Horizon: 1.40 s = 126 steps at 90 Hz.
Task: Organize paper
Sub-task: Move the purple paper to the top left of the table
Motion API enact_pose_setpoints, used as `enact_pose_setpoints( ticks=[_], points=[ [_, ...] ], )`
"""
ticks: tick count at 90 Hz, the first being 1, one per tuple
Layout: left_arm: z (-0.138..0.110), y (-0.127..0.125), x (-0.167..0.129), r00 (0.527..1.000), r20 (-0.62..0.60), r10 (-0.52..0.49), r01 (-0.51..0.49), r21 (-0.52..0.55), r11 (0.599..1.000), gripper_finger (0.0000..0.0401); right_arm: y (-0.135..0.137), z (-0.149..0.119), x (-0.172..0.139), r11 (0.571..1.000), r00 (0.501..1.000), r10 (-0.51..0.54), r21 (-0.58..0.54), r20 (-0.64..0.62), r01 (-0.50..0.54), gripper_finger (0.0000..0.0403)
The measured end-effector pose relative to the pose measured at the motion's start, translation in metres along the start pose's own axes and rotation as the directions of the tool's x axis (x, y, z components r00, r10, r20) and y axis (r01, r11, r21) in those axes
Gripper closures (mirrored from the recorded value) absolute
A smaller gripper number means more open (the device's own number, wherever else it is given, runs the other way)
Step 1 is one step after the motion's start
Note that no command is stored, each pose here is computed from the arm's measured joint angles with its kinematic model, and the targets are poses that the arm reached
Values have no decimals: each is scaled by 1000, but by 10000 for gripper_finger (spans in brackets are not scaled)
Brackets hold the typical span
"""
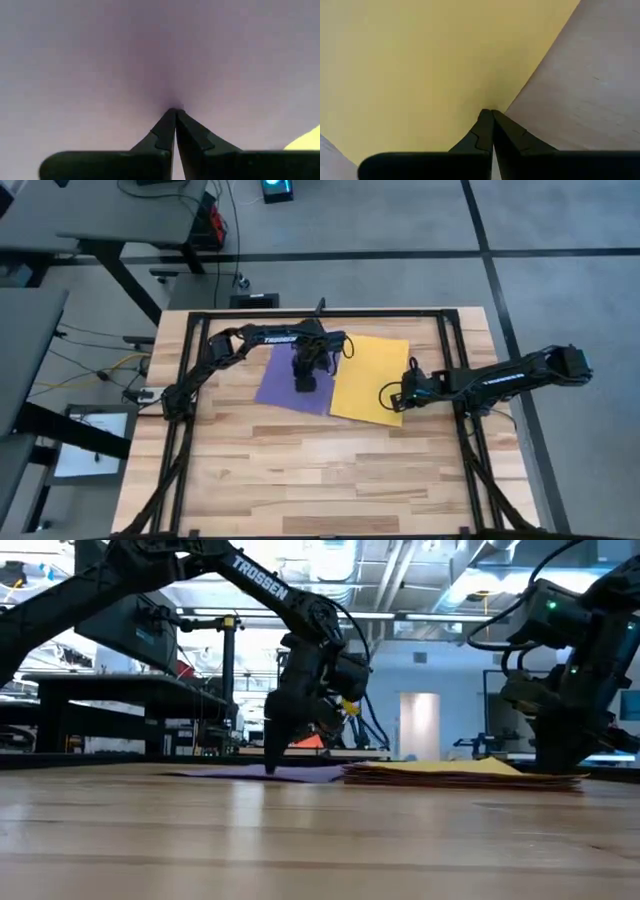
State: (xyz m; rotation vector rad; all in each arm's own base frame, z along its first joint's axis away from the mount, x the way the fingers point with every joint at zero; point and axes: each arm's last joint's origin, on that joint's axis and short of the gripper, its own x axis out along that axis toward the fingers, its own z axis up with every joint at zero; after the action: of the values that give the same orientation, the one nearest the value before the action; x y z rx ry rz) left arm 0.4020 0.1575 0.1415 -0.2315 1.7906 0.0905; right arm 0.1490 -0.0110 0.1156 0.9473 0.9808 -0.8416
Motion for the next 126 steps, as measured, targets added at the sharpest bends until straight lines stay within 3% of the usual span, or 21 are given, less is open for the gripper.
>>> enact_pose_setpoints(
  ticks=[13, 38, 52, 60, 70, 78, 90, 101, 126],
  points=[
    [-19, -2, 1, 998, 58, 18, -18, -4, 1000, 401, 0, 0, 0, 1000, 1000, 0, -1, 0, 0, 403],
    [-99, -7, 20, 969, 242, 60, -62, -2, 998, 401, 0, 0, 0, 1000, 1000, 6, -24, 2, -6, 403],
    [-142, -7, 32, 958, 267, 109, -123, 34, 992, 401, 1, 0, 0, 998, 1000, 8, -57, 3, -8, 403],
    [-156, -8, 23, 948, 292, 128, -149, 49, 988, 401, 1, 0, 0, 998, 1000, 11, -57, 4, -11, 403],
    [-159, -10, -14, 877, 455, 154, -189, 31, 982, 401, 1, 0, -1, 998, 1000, 14, -59, 4, -14, 403],
    [-157, -12, -23, 830, 551, 88, -152, 72, 986, 401, 3, 1, -1, 998, 1000, 23, -57, 2, -23, 403],
    [-152, -11, 1, 876, 481, 40, -134, 163, 978, 401, 3, 2, -1, 998, 1000, 26, -56, 2, -25, 403],
    [-152, -11, 32, 942, 335, 1, -83, 229, 970, 401, 3, 1, -2, 998, 1000, 26, -58, 3, -26, 403],
    [-155, 2, 49, 951, 309, 9, -80, 217, 973, 401, 4, 2, -2, 998, 999, 32, -46, 6, -32, 403]
  ],
)
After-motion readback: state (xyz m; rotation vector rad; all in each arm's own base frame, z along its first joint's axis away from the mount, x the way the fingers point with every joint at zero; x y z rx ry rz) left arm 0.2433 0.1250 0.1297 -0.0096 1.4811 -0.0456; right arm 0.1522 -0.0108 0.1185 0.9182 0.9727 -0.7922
